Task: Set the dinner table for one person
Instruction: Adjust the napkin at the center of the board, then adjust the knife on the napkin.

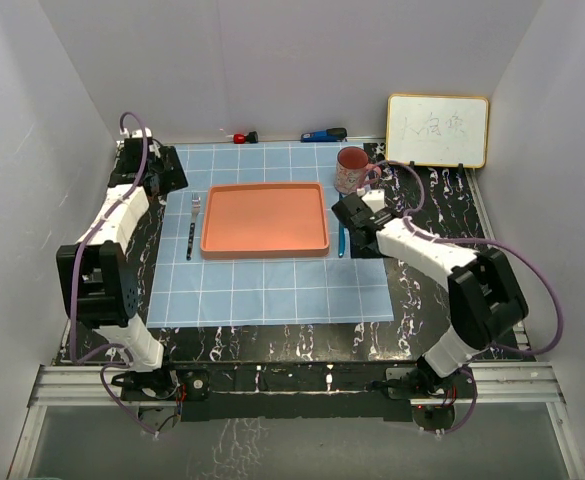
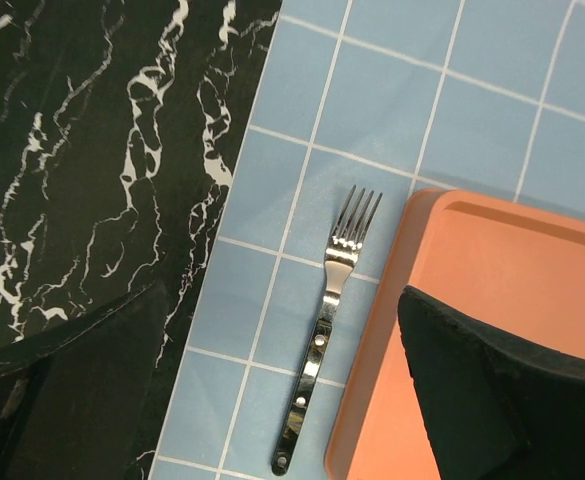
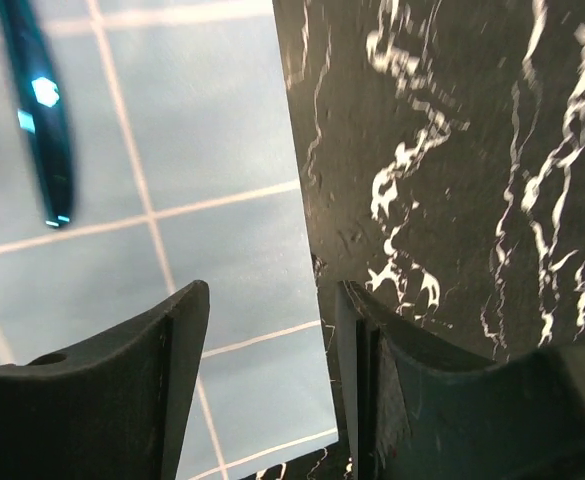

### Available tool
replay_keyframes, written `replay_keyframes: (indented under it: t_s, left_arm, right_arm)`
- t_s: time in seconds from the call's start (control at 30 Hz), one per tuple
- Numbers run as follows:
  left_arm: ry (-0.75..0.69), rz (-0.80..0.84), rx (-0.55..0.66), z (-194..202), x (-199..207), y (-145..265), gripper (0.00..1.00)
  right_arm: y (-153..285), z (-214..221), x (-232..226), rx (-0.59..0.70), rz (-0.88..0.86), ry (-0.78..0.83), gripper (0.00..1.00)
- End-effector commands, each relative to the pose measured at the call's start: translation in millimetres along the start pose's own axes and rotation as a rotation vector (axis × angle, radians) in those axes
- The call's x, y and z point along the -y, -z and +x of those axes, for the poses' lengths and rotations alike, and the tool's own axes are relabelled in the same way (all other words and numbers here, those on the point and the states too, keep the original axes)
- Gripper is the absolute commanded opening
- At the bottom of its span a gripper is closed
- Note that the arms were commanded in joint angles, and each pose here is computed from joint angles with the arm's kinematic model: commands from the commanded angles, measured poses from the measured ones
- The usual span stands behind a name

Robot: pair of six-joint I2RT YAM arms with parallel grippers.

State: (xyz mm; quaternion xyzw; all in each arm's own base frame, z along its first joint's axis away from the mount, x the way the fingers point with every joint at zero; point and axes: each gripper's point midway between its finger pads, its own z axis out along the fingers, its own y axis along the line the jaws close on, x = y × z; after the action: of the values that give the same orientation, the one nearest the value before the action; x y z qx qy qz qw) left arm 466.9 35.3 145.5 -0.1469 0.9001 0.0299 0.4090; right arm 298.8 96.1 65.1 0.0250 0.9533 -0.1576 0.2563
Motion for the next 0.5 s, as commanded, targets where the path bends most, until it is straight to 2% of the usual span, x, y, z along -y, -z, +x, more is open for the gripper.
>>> replay_keyframes:
  t_s: [0.0, 0.23, 0.47]
  left_arm:
    - [0.037, 0.006, 0.105, -32, -2, 37, 0.99]
    - [0.120, 0.129, 0.168, -32, 16, 56, 0.99]
    - [0.160, 0.220, 0.182, -28, 33, 62, 0.99]
  right_arm:
    - [56, -80, 10, 0.245, -0.057, -0.099, 0.52]
    - [97, -139, 19, 0.515, -0.120, -0.139, 0.51]
    - [86, -154, 16, 0.538, -0.071, -0.117, 0.52]
